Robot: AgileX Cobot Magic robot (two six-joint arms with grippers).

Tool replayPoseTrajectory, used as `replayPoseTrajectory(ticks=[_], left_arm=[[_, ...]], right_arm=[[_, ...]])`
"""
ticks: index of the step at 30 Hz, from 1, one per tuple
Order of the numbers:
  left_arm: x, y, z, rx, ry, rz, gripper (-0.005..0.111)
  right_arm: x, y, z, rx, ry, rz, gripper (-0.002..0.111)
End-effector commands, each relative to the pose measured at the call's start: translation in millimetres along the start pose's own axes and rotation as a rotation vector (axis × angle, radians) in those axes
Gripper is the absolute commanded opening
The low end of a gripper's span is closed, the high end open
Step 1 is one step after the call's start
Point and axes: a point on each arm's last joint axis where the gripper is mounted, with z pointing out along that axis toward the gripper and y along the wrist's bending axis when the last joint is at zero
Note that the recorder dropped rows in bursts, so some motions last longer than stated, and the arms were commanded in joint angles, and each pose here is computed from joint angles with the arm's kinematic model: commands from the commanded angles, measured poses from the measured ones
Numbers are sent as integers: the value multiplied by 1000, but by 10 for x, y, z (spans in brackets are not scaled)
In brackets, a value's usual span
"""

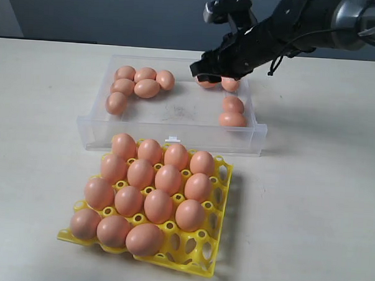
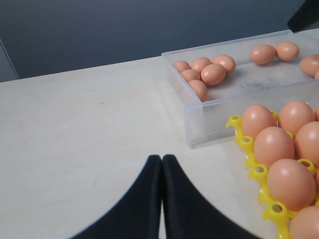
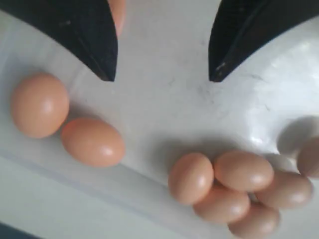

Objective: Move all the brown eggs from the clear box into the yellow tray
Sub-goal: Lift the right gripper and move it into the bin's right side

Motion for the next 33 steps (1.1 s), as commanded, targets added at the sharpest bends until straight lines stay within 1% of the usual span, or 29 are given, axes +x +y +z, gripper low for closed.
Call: replayPoseTrajectory(ticks=[1, 2, 4, 6, 11, 21, 28, 33], left_arm=[[3, -4, 0, 7, -10, 1, 0], [3, -4, 0, 7, -10, 1, 0], [3, -4, 0, 7, -10, 1, 0], [3, -4, 0, 7, -10, 1, 0], [3, -4, 0, 7, -10, 1, 0], [3, -4, 0, 7, -10, 1, 0], [3, -4, 0, 7, -10, 1, 0], [3, -4, 0, 7, -10, 1, 0]], right_arm=[[36, -136, 179, 70, 118, 0, 54], [50, -151, 213, 75, 152, -1, 54], [88, -186, 256, 92, 224, -50, 54], [101, -221, 295, 120, 257, -98, 54], [105, -248, 357, 134, 270, -82, 53], [311, -297, 520, 139, 399, -111, 53], [405, -323, 490, 153, 510, -146, 53], [408, -334, 469, 163, 528, -161, 53]])
